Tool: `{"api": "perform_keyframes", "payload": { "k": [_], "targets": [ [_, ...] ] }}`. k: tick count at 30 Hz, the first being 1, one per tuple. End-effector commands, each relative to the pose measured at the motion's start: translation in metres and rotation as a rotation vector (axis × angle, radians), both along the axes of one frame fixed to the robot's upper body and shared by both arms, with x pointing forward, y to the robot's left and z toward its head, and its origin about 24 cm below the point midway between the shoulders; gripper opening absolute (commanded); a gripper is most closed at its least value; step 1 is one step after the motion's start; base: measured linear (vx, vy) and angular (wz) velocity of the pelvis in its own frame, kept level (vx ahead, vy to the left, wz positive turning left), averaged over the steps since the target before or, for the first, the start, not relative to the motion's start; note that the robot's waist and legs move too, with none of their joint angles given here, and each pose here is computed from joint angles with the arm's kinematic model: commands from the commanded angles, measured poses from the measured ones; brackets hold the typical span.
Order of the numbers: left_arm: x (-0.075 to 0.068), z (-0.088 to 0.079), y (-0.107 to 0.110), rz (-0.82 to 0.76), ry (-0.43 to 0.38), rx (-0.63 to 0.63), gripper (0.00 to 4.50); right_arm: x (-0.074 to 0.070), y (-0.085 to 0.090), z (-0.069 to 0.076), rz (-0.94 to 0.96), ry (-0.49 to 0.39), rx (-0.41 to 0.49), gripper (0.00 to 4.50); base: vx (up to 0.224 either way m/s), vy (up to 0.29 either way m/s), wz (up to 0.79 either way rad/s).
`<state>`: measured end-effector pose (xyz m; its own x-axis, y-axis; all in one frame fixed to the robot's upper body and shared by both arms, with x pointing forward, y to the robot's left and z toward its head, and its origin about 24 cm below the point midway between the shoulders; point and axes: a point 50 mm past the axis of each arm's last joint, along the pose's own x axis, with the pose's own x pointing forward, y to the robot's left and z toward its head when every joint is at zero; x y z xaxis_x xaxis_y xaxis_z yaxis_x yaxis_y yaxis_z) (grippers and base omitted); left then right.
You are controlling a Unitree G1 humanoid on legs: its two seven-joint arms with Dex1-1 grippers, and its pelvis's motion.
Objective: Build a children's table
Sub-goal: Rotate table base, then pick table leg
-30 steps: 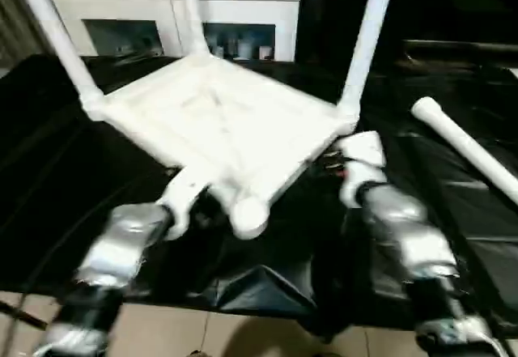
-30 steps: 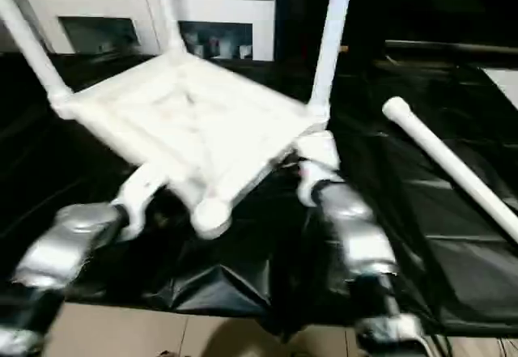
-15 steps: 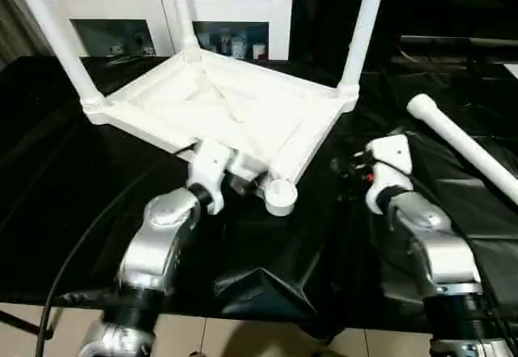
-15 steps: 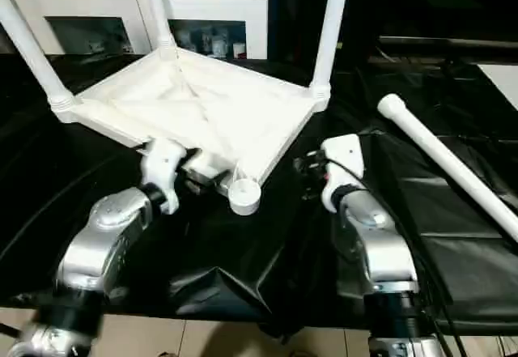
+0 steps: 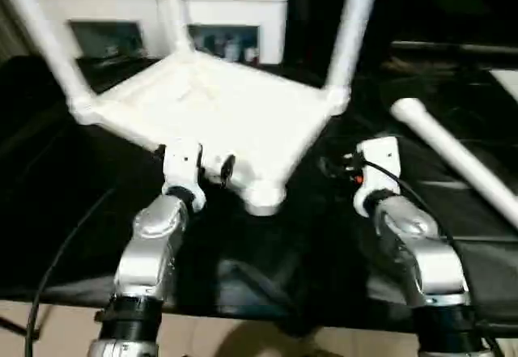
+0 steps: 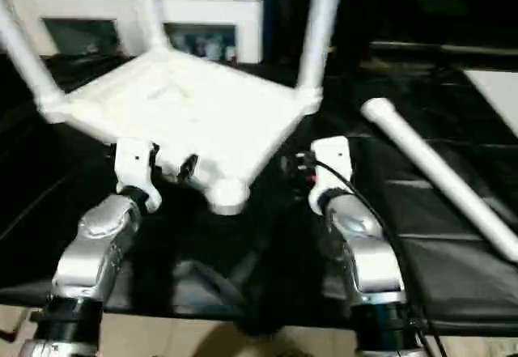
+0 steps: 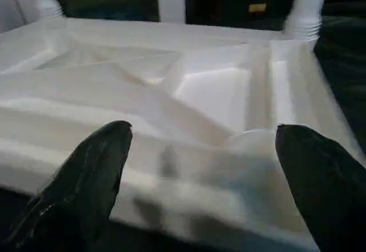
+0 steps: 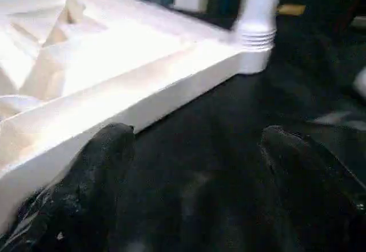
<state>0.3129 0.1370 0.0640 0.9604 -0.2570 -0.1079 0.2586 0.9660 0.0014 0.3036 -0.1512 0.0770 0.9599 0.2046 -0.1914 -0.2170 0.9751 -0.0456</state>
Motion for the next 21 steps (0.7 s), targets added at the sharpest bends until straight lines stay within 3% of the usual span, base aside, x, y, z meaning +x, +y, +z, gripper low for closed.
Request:
{"api": "perform_keyframes", "payload": {
  "k": [1,8,21],
  "targets": [
    [0.001,0.004,-0.003,0.010,-0.025,0.008,4.49,-0.002,0.000,0.004,-0.006,-0.028,0.030,3.89,-0.022,-0.171,-0.05],
    [0.007,0.017,0.003,0.112,-0.110,-0.004,4.49,-0.002,-0.005,0.007,-0.062,-0.078,0.031,3.89,-0.048,-0.192,-0.06],
    [0.009,0.019,0.001,0.138,-0.133,0.008,4.49,-0.004,-0.016,0.003,-0.132,-0.089,0.028,3.89,-0.087,-0.280,-0.06]
  ]
}}
